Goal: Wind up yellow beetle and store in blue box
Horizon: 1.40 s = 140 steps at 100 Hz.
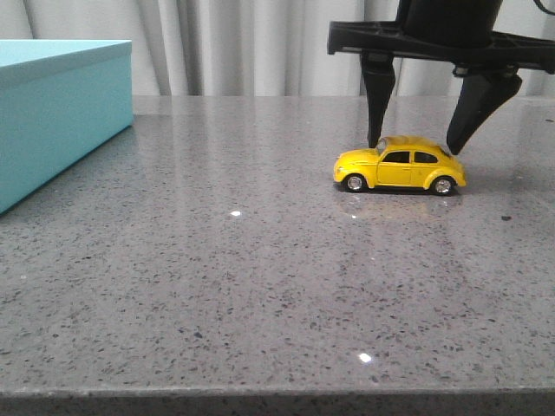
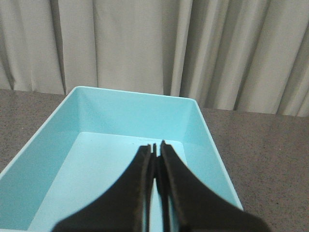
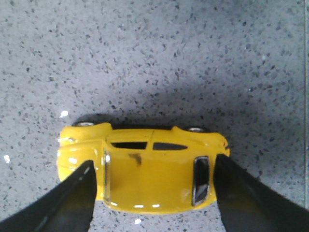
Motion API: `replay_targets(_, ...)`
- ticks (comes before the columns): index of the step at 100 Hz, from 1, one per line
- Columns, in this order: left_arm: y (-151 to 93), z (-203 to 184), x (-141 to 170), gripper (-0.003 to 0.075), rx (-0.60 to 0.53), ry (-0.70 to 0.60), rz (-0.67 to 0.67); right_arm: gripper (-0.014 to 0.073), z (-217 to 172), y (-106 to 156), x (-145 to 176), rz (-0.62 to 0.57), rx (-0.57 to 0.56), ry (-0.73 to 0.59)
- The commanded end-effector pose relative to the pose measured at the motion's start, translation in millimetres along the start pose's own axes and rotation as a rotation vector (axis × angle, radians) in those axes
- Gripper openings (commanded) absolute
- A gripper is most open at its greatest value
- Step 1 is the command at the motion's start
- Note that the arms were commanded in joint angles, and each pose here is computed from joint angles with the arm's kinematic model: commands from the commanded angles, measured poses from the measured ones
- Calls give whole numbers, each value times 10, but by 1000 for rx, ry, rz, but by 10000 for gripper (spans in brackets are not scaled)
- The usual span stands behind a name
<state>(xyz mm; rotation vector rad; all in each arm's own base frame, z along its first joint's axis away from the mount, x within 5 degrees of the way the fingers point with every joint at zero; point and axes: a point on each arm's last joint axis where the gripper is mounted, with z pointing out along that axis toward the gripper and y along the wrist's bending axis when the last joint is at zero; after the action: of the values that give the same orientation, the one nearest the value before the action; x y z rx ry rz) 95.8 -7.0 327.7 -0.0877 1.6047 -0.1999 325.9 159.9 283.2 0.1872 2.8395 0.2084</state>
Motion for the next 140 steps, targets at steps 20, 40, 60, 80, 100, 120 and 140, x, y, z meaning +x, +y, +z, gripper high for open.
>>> replay_targets(20,-22,3,-161,-19,11,-99,-15,506,-166,22,-46,-4,-25,-54)
replay_targets(40,-22,3,-161,-19,11,-99,-15,506,-164,-52,-49,-39,48,-51)
replay_targets(60,-22,3,-161,-19,11,-99,-15,506,-167,-273,-67,-32,181,-2)
replay_targets(80,-22,3,-161,-19,11,-99,-15,506,-187,-461,-110,-4,225,39)
replay_targets(100,-22,3,-161,-19,11,-99,-15,506,-202,-562,-122,-20,293,52)
replay_targets(120,-22,3,-161,-19,11,-99,-15,506,-224,-576,-124,-28,305,44)
replay_targets(140,-23,-1,-189,-19,12,-131,-16,506,-672,-417,-23,-47,110,-97)
